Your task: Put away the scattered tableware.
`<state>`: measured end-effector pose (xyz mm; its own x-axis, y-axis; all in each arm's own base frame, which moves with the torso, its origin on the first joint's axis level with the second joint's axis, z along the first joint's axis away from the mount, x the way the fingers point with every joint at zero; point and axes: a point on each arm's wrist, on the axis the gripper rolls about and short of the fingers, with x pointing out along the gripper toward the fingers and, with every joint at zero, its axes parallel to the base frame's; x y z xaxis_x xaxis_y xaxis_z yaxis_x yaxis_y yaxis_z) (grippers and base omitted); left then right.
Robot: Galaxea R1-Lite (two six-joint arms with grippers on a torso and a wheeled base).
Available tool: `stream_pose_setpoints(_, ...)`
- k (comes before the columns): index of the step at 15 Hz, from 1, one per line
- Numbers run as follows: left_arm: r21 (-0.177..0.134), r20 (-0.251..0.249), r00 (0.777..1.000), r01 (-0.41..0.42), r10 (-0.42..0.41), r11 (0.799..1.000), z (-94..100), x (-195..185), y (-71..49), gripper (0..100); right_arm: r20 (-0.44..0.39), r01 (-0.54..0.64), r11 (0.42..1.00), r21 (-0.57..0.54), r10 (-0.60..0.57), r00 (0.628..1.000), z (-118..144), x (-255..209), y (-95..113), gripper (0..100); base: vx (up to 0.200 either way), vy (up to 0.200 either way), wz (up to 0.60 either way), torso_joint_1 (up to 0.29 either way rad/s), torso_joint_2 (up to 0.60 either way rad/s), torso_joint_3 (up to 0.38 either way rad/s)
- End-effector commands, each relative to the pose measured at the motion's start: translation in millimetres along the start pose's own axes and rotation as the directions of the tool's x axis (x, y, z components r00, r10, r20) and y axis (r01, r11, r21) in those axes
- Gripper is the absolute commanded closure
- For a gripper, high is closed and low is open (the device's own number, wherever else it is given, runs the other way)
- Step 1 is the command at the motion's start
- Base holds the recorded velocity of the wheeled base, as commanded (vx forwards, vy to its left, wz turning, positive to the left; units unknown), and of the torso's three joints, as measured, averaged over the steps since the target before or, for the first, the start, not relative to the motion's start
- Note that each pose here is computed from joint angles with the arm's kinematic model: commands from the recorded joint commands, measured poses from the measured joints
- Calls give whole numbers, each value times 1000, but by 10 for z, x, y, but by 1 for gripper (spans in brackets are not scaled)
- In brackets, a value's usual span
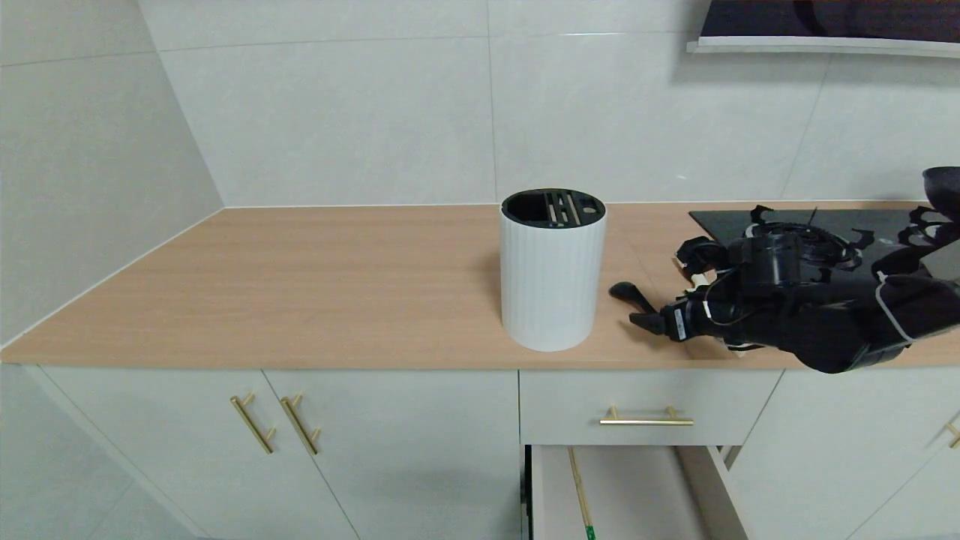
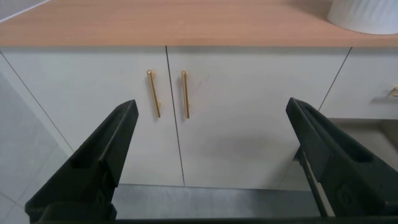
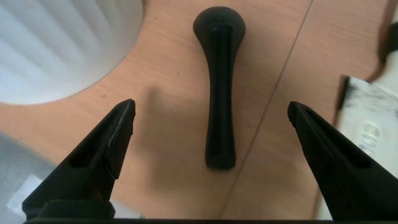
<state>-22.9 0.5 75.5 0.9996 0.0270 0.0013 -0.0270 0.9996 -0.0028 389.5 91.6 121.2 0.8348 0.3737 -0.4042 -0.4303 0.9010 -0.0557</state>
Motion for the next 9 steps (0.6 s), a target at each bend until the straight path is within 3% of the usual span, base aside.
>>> stream_pose_setpoints(1,0,-1,1000,-1,1,1000,0,1,0,0,-12,-1,1000,2,1,1000,-107,122,-7,0,0,0,0,0,0,0)
stream_pose_setpoints(9,0,-1,1000,-1,1,1000,0,1,0,0,4,7,1000,4,-7,1000,-132,238,-32,0,0,0,0,0,0,0)
